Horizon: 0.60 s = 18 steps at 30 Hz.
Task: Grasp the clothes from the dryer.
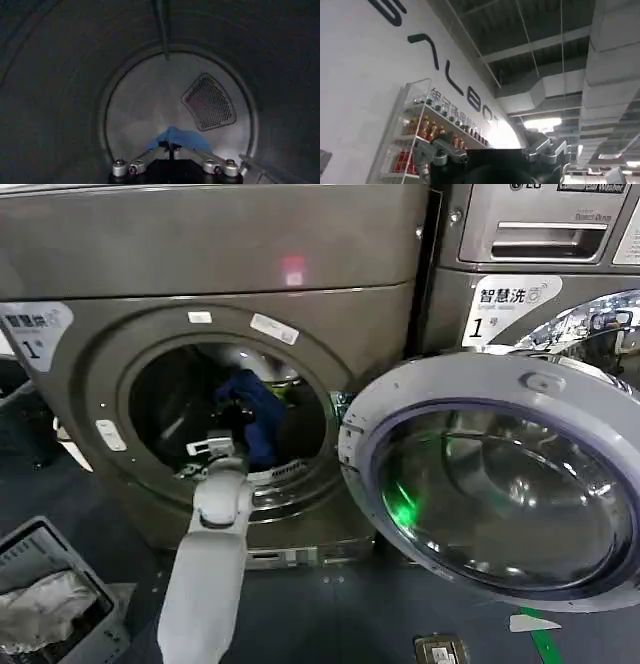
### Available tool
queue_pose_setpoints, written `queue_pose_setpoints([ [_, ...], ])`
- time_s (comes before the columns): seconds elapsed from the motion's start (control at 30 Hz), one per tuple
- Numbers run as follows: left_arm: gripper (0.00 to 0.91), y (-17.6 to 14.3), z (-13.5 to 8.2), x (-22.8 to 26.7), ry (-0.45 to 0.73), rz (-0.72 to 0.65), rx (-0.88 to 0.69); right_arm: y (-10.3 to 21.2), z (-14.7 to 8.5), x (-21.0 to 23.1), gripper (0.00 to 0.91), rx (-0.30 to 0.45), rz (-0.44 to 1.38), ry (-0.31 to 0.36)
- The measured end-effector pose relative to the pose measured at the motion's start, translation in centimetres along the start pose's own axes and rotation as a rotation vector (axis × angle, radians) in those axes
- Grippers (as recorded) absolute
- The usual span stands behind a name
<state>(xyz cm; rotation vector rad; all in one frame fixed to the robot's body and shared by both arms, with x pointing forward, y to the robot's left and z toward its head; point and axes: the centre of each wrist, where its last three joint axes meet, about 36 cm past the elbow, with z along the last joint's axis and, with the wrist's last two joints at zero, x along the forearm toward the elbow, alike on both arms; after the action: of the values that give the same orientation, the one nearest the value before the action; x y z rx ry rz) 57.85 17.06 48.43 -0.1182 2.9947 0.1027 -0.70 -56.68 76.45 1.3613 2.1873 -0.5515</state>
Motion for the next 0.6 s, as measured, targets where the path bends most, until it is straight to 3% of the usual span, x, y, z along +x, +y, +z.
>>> queue_pose_setpoints([
  [0.6, 0.0, 0.38, -0.64, 0.8, 0.003, 0.023, 0.022, 0.49, -0.77, -0.01, 0.907, 0.013, -0.023, 0.004],
])
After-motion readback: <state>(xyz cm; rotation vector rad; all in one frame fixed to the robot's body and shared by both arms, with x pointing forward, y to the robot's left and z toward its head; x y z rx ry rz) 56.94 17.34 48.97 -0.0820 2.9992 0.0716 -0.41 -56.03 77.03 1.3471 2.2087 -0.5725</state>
